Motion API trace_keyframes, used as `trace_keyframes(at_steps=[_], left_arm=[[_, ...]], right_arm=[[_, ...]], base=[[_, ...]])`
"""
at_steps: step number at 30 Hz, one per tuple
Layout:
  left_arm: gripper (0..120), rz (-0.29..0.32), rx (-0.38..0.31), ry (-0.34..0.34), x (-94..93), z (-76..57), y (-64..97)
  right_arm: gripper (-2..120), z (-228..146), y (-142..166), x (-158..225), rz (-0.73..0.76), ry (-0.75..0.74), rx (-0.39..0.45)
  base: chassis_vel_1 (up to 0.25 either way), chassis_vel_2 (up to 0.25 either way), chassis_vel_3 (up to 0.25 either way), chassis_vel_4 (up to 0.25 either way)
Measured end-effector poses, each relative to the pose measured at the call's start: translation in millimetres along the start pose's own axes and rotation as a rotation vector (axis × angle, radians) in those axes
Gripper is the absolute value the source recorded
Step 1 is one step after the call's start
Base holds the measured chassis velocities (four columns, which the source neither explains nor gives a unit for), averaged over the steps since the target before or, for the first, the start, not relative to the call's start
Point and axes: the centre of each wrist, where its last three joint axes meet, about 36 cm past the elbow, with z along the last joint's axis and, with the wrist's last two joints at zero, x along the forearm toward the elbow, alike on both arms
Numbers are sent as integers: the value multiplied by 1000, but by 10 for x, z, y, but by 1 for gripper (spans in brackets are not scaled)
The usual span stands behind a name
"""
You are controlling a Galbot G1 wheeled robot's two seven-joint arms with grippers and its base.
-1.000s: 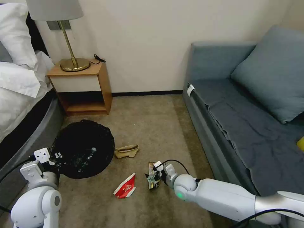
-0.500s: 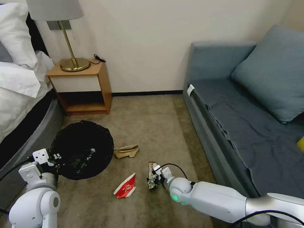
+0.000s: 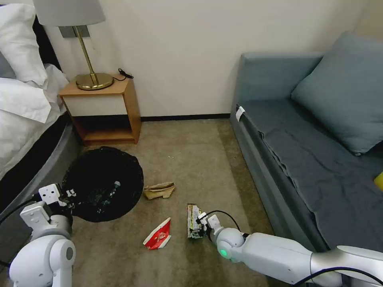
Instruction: Pick up the trash bin, then pick up the garbage on the floor and place it into the trash bin.
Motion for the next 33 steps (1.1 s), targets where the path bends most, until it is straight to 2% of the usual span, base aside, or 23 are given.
trace_keyframes(at_steps=[4,11,33], left_arm=[[3,3,4,-3,-3,-7,-9],[3,5,9,0,-21,7,-20],[3,6,9,-3,-7,29,-28]], right_arm=[[100,7,17,12,1,6,-15],[100,-97,218,10,-35,10,-70],[100,-54,396,-327,-9,35,-57]], base=[[0,0,0,0],[0,0,0,0],[0,0,0,0]])
